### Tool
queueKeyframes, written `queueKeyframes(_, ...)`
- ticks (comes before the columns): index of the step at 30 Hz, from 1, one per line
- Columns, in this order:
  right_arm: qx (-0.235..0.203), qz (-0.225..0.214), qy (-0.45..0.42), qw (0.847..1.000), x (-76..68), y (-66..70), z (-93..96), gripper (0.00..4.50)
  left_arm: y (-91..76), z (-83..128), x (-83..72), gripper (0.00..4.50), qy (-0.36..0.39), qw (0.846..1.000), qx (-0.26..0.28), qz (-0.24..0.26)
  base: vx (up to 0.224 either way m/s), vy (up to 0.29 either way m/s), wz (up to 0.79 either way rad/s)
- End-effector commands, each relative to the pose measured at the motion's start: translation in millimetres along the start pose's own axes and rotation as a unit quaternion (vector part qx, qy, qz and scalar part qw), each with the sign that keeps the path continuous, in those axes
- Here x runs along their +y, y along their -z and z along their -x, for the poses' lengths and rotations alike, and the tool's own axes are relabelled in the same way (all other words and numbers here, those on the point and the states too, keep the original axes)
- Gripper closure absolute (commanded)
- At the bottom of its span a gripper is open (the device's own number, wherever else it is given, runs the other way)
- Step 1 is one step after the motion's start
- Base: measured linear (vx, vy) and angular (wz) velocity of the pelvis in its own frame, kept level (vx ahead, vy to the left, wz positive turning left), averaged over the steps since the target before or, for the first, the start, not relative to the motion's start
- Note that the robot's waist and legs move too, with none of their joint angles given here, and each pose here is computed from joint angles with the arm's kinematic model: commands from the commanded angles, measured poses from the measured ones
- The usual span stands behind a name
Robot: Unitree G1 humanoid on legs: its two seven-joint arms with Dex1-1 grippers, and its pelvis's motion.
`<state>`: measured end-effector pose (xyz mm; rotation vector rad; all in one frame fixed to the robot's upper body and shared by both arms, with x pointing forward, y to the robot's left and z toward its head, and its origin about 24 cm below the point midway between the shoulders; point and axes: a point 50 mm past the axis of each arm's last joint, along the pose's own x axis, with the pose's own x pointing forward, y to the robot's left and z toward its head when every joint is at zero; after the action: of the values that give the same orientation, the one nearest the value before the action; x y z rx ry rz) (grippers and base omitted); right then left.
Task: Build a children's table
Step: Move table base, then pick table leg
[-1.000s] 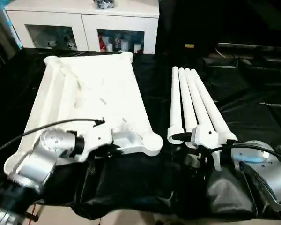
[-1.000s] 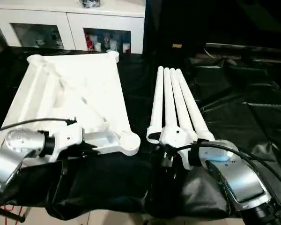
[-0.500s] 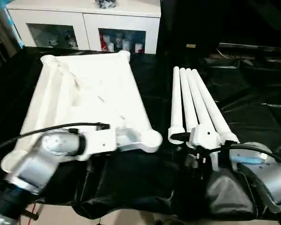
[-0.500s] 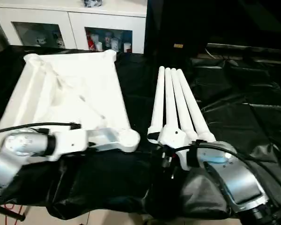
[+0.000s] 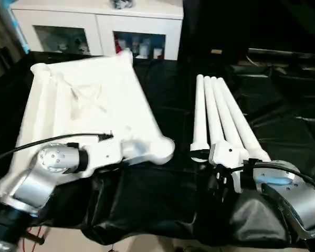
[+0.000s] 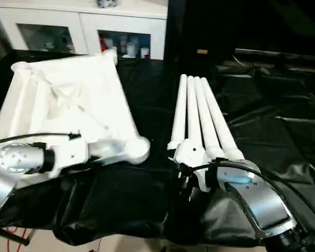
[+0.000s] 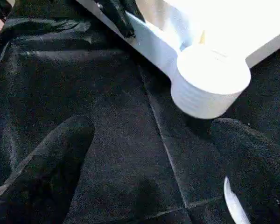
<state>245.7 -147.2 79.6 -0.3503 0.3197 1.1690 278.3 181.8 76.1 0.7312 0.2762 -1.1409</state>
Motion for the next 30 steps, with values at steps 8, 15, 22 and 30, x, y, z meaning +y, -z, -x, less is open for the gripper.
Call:
queueKeyframes(8,-0.008,0.001,0.002,1.000,2.0,-5.4,-1.8,0.00,9.3,24.9,0.6,3.50,0.033,0.999,0.001,-0.019,0.000,0.000,0.00)
queueKeyframes(15,-0.053,-0.043,0.110,0.992,-16.5,-22.5,-6.9,0.00,-11.2,35.5,16.1,2.95,-0.036,0.995,-0.085,0.030,0.000,0.000,0.00)
queueKeyframes(22,-0.059,-0.168,0.280,0.943,-60.9,-36.7,-21.8,0.00,-46.0,29.7,28.6,2.41,-0.099,0.972,-0.201,0.076,0.000,0.000,0.00)
queueKeyframes(30,-0.030,-0.254,0.409,0.876,-101.0,-34.0,-42.5,0.00,-53.0,14.4,24.5,1.93,-0.098,0.973,-0.188,0.087,0.000,0.000,0.00)
